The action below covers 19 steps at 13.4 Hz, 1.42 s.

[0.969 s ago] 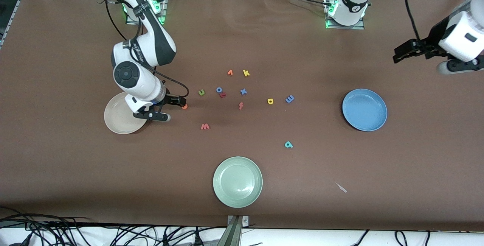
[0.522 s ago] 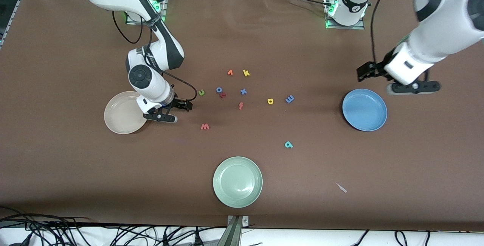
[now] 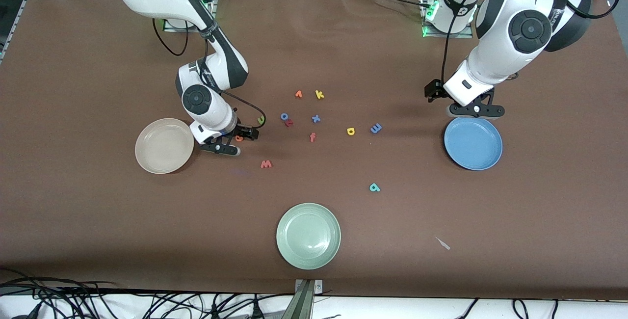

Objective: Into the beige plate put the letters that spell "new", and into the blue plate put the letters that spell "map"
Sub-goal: 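Grasp the orange e with the right gripper while the left gripper reaches the blue E, then lift the orange e with the right gripper while the left gripper grasps the blue E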

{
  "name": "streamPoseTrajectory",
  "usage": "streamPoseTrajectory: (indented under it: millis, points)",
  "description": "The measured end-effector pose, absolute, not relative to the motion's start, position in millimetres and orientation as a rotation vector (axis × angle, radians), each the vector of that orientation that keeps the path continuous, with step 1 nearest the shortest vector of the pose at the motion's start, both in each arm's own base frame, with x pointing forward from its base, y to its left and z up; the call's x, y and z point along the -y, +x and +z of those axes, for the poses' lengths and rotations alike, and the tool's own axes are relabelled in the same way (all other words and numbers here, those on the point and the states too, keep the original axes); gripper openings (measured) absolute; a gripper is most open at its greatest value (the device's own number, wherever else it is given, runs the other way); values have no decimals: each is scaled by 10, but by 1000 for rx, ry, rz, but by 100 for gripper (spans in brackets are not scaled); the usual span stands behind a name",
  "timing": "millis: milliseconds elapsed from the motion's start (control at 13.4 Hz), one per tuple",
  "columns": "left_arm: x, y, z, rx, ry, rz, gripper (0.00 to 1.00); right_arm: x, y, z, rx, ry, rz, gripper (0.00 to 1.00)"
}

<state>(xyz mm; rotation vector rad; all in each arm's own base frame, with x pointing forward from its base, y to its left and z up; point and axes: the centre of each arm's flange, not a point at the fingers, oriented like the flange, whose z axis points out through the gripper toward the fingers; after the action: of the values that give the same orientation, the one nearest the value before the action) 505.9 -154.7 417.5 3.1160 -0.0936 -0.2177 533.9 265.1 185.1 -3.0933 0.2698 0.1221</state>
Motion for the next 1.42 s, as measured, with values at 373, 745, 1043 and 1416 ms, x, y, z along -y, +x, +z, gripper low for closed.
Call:
streamPoseTrajectory:
  millis: [373, 745, 1043, 1416]
  points:
    - [1712, 5003, 3683, 319, 3083, -334, 100, -2630, 5316, 1728, -276, -3101, 146, 80]
    - [2212, 5065, 3132, 424, 3040, -227, 100, -2577, 5343, 1723, -291, -3100, 144, 66]
    - [2502, 5005, 2700, 482, 3009, -128, 100, -2576, 5348, 1741, -292, -3099, 140, 50]
    - [2799, 4706, 2158, 563, 2976, -69, 98, -2579, 5350, 1750, -291, -3099, 138, 42]
